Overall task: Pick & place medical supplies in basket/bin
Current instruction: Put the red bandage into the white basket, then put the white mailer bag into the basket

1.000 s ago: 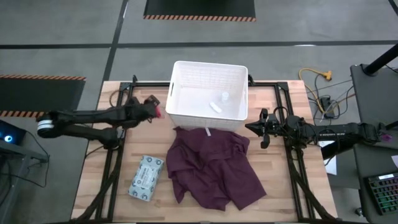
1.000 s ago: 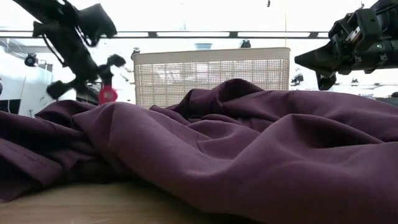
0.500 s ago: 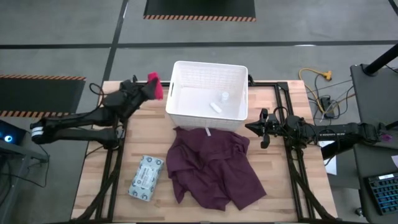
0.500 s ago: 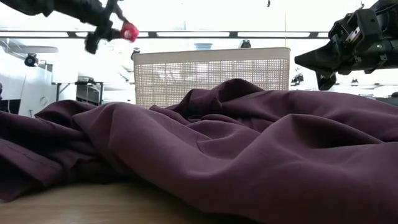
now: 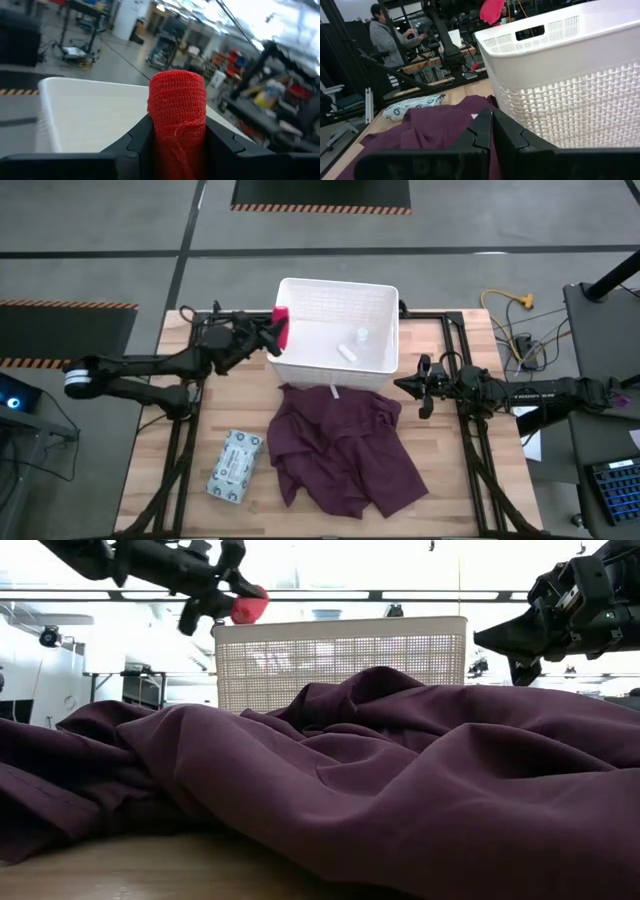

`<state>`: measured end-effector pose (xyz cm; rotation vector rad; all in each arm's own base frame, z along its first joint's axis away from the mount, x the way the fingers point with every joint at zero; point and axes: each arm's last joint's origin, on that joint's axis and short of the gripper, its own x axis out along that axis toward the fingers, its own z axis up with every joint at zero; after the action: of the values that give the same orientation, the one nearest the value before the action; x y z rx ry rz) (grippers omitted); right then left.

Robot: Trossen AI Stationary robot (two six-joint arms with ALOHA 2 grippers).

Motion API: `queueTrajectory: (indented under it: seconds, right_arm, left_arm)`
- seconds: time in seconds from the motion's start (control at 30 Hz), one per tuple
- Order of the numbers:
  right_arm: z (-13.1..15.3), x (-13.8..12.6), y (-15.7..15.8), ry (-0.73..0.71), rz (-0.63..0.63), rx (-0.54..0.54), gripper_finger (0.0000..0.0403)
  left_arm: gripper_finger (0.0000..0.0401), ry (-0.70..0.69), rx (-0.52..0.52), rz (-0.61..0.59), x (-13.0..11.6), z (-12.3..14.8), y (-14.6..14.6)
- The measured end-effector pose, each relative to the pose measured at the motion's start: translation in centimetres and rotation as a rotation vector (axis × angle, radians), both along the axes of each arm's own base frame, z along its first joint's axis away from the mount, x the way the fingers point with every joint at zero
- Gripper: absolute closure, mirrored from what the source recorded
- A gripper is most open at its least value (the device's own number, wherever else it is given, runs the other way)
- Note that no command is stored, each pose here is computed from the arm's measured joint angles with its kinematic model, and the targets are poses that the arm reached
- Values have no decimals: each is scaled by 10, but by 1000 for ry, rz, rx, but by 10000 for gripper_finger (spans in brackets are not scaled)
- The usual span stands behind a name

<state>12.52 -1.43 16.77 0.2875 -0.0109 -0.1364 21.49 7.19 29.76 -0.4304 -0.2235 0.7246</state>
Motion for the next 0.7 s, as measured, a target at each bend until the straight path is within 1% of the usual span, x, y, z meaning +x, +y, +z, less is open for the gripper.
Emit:
queueTrajectory:
  seconds: [0.17,0.27,0.37,0.47,0.7]
  right_arm:
    - [-1,0,0,5,0,1,394]
    - [0,0,0,5,1,1,394]
    - [0,0,0,5,0,1,394]
    - [0,0,0,5,0,2,394]
    - [-1,0,0,5,0,1,394]
  left_arm:
    - [292,103,88,-47,18,3,3]
    - [283,124,93,-48,25,3,5]
    - [263,133,90,-43,30,3,7]
    - [228,137,88,-38,30,2,9]
    - [121,112,96,-38,25,8,7]
